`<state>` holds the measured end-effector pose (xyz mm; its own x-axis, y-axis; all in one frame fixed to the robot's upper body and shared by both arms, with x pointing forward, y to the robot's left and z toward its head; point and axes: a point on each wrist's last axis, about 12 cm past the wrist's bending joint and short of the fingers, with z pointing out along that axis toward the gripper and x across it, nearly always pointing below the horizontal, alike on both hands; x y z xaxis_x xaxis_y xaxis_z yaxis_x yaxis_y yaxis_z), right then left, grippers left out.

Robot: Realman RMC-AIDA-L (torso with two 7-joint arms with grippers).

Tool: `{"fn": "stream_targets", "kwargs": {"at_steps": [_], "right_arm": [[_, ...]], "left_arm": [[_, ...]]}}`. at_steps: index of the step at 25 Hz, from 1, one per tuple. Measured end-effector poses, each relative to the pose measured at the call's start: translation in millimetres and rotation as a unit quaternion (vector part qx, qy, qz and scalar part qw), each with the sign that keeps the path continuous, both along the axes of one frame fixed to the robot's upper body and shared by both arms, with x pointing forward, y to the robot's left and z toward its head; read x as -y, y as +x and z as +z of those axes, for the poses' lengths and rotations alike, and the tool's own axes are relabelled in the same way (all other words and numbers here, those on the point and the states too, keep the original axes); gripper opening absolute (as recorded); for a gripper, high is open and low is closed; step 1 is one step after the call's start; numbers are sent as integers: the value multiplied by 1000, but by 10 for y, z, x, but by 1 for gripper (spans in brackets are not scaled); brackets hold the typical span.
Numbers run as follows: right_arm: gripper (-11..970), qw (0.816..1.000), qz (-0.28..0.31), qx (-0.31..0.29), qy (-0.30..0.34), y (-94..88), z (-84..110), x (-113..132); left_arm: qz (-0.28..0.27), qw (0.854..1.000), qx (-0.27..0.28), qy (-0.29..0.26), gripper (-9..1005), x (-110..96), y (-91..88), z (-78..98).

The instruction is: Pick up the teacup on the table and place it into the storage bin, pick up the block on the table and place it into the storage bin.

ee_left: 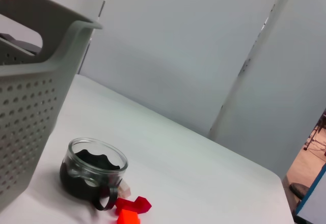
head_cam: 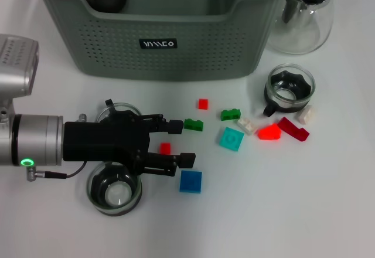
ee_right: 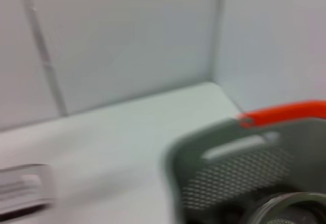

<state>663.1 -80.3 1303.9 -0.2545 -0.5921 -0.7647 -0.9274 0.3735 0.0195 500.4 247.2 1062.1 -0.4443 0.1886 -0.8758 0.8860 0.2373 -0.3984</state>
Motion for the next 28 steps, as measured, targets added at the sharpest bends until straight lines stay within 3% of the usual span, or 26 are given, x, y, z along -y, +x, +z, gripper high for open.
{"fn": "stream_targets", "kwargs": {"at_steps": [6, 11, 17, 28], "right_arm": [[60, 994, -68, 42, -69, 300, -521, -177], [62, 985, -97, 86, -115, 386, -824, -225], [65, 976, -109, 125, -145, 406, -1056, -216], [70, 968, -96, 142, -182, 373, -1225, -156]], "left_arm": [[1, 1000, 8, 2, 839, -5, 22, 11], [-1, 1000, 13, 0, 838, 0, 57, 45], [-5, 1000, 15, -1, 837, 48, 78, 53], [-3, 1000, 13, -4, 835, 59, 81, 53]]}}
